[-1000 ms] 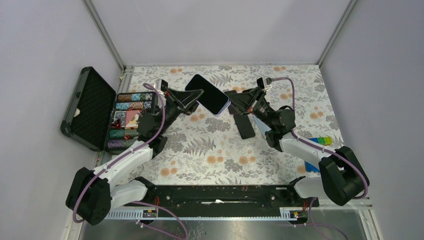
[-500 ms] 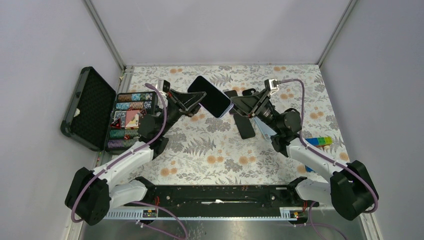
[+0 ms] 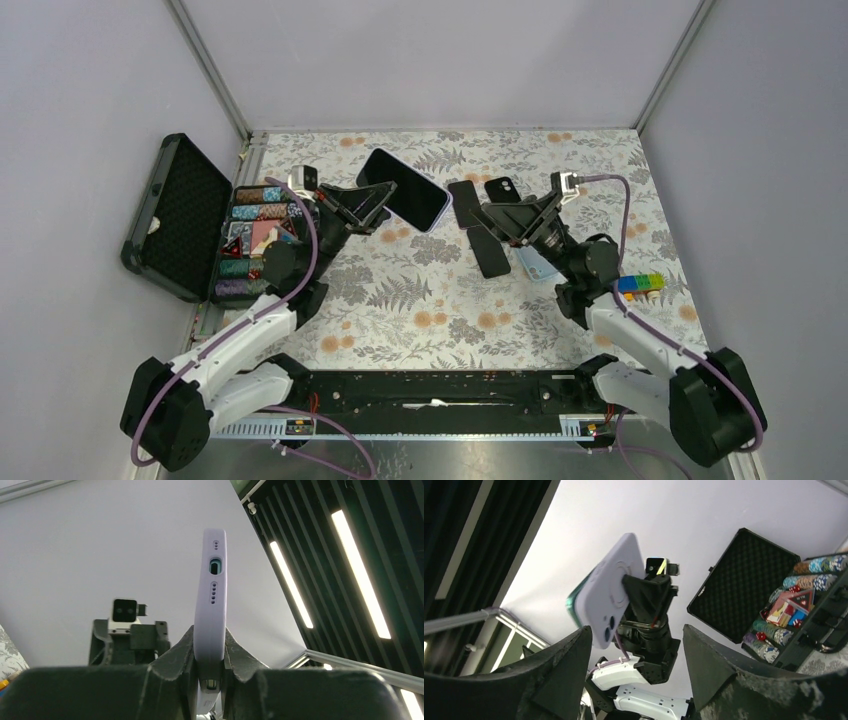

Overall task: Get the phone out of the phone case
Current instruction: Remove the phone case from the phone.

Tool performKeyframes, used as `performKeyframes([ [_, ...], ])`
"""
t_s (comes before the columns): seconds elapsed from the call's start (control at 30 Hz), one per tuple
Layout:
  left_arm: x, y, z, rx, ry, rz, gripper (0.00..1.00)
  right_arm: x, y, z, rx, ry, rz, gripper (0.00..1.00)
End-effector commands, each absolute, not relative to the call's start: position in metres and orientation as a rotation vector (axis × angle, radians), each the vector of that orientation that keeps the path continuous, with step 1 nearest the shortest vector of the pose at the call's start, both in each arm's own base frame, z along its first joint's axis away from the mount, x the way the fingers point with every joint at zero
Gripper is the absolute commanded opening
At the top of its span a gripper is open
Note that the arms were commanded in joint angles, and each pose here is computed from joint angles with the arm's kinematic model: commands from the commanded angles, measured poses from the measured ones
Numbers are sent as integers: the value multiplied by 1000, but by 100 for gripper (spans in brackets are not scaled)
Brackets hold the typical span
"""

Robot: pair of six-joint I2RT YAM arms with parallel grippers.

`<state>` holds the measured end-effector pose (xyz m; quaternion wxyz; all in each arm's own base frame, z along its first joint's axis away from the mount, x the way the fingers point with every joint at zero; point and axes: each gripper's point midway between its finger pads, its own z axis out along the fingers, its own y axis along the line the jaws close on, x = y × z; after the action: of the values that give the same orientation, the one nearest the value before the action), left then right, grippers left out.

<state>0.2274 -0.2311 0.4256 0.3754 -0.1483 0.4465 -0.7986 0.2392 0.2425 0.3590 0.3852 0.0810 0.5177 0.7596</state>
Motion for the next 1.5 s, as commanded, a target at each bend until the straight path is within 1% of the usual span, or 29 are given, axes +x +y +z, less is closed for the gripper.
performKeyframes([
  [0.0,216,-217,458,-321,976,-2066,0,220,238,375,36,1267,1840,76],
  [0.2,219,-221,457,-324,984,-2091,0,204,246,374,-117,1297,1751,87],
  [0.27,220,-223,457,-322,992,-2103,0,202,253,374,-146,1321,1717,87],
  [0.47,223,-229,452,-329,1014,-2131,0,200,271,375,-190,1347,1670,86],
  [0.6,224,-232,450,-333,1025,-2150,0,195,274,388,-206,1266,1721,85],
  [0.73,226,-234,447,-350,1034,-2169,0,201,279,388,-191,1281,1742,85],
  [0.87,228,-236,443,-366,1043,-2176,0,206,278,390,-159,1265,1744,85],
  [1.07,228,-237,441,-370,1045,-2188,0,200,272,404,-165,1203,1752,85],
  [1.47,230,-238,432,-408,1053,-2217,0,213,278,397,-132,1250,1733,82],
])
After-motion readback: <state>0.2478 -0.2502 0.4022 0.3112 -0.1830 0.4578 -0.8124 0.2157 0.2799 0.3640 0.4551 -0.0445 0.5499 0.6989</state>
